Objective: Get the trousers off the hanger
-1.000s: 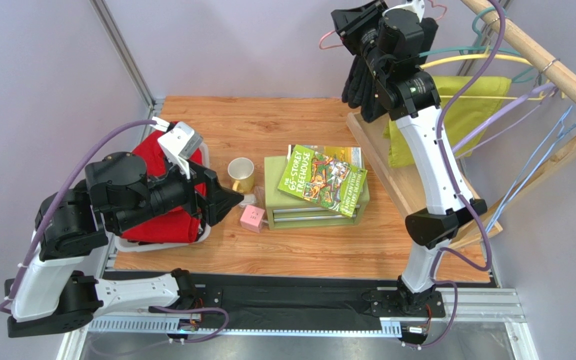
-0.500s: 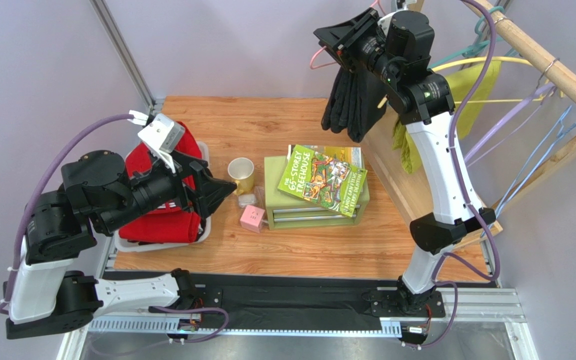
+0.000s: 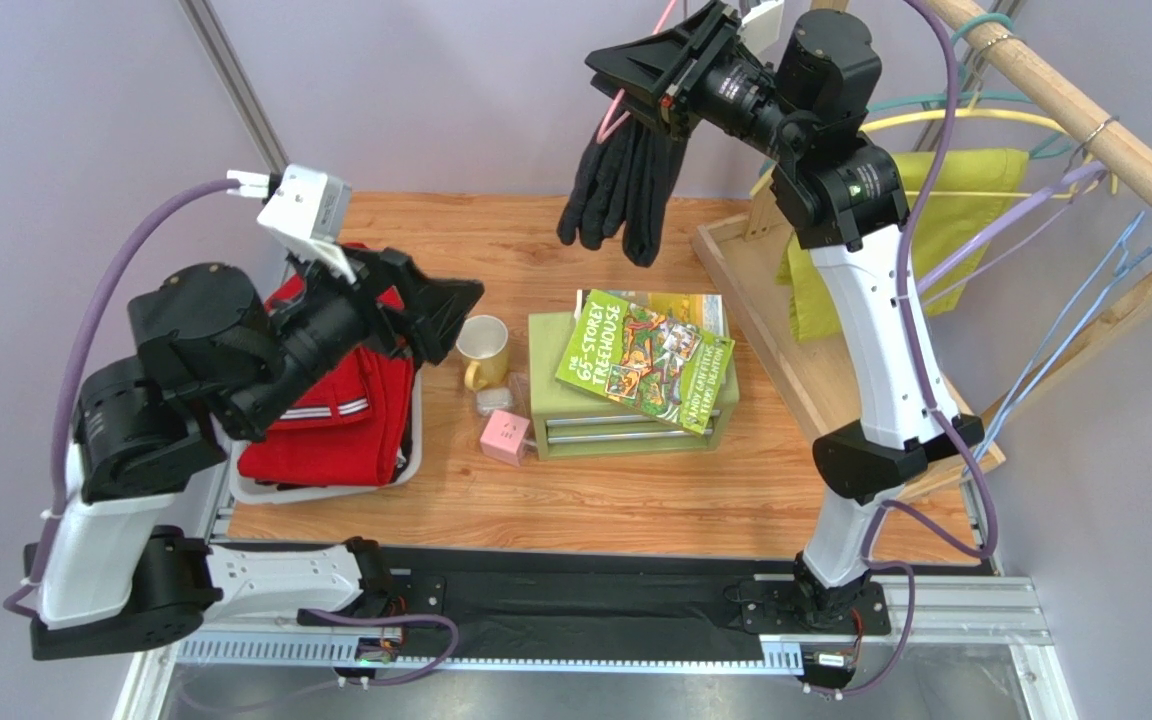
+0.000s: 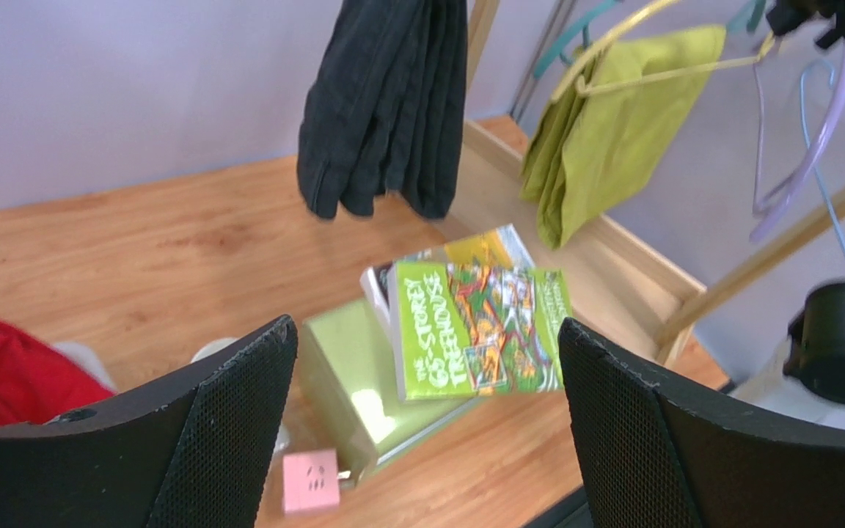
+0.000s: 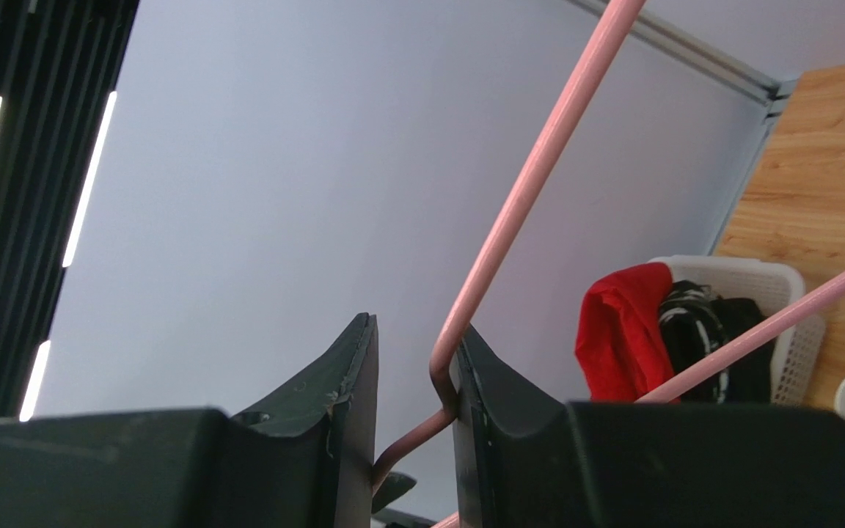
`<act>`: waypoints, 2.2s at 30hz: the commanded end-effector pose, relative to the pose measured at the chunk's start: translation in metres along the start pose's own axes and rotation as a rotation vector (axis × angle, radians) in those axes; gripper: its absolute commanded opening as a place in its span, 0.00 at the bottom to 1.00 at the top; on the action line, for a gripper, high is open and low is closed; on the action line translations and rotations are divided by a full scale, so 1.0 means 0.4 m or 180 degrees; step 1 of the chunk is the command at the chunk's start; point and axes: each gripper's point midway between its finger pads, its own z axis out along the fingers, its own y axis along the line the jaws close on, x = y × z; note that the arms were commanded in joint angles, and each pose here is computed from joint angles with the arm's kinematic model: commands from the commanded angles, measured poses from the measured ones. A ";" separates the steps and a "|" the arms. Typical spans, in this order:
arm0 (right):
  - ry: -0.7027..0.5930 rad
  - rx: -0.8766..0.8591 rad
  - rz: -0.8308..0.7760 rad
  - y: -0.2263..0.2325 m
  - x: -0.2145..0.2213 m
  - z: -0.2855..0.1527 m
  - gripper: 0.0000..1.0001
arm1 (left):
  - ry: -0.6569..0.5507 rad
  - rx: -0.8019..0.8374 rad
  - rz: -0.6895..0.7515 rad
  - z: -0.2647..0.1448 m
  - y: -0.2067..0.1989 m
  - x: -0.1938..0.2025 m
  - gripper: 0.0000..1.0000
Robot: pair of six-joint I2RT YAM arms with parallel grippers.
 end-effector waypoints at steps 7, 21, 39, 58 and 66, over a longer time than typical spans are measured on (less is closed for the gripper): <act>0.0148 -0.1515 -0.0259 0.449 0.061 -0.318 0.00 | -0.0613 -0.0226 -0.0193 0.143 -0.065 -0.168 0.93; 0.0357 -0.1695 -0.0327 0.536 0.149 -0.516 0.00 | -0.0590 0.0869 -0.0496 0.271 -0.304 -0.179 0.93; 0.0438 -0.1765 -0.0374 0.562 0.187 -0.594 0.00 | -0.0482 0.0866 -0.0347 0.310 -0.394 -0.138 0.87; 0.0441 -0.1848 -0.0343 0.584 0.197 -0.632 0.00 | -0.0491 0.0669 -0.0090 0.366 -0.398 -0.114 0.81; 0.0450 -0.1815 -0.0343 0.578 0.202 -0.637 0.00 | -0.0527 0.0688 -0.0153 0.357 -0.396 -0.120 0.88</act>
